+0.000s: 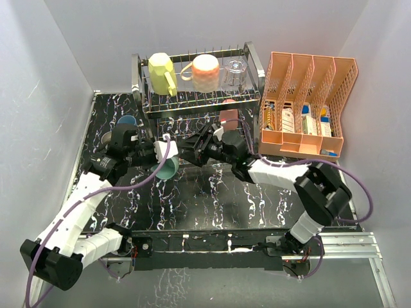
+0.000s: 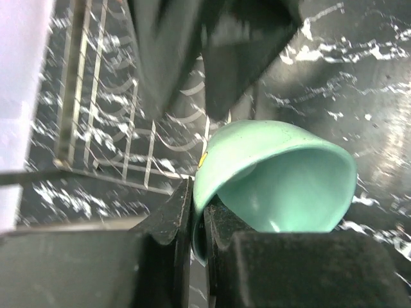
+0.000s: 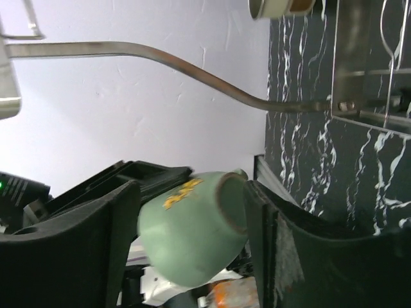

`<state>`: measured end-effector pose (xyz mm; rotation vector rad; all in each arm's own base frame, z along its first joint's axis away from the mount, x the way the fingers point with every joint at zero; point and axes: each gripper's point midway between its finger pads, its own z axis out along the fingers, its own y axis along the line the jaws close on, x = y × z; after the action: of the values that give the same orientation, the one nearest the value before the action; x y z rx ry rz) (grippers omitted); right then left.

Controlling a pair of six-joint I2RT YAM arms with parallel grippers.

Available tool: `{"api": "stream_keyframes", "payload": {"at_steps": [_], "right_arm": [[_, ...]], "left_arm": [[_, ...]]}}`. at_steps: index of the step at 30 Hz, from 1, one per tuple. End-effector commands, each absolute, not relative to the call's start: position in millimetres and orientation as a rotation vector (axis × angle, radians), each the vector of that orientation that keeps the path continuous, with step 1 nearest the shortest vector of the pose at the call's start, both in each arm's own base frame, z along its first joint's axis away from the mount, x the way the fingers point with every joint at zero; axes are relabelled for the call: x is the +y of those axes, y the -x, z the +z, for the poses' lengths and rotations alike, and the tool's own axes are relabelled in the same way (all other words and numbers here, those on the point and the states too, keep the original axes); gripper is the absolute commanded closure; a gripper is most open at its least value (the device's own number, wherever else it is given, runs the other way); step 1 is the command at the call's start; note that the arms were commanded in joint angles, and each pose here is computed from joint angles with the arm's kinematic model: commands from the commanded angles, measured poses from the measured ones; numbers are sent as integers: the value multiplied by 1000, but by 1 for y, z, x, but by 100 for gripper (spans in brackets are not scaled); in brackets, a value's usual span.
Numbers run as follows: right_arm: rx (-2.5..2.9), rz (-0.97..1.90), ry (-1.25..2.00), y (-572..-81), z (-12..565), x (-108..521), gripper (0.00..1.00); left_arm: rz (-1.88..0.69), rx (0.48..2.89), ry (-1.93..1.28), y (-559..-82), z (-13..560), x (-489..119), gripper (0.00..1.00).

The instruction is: Unload the cups from the dish rack

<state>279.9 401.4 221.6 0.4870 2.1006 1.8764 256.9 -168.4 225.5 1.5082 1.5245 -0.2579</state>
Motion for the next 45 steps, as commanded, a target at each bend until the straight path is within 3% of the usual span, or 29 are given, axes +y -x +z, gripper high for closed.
{"api": "stream_keyframes", "payload": {"at_steps": [1,4,5,15,25,34,45], "right_arm": [[2018,1627,-408,-294,232,375,26],[2003,1499,-397,-301,229,356,3],[1996,1470,-391,-304,231,350,2],[2003,1103,-242,-314,235,310,2],[1987,947,-179,-313,236,287,2],[1990,821,-144,-321,227,276,2],[1977,536,-161,-346,209,246,2]], "left_arm": [[-290,1888,-1482,-217,206,-131,100],[-231,2029,-1508,-195,189,-106,100],[-205,2074,-1509,-189,181,-97,100],[-163,2478,-1349,-156,125,-26,100],[-252,2725,-953,-216,83,52,100],[-257,2767,-682,-306,65,72,100],[-323,2797,-635,-320,61,22,100]]}}
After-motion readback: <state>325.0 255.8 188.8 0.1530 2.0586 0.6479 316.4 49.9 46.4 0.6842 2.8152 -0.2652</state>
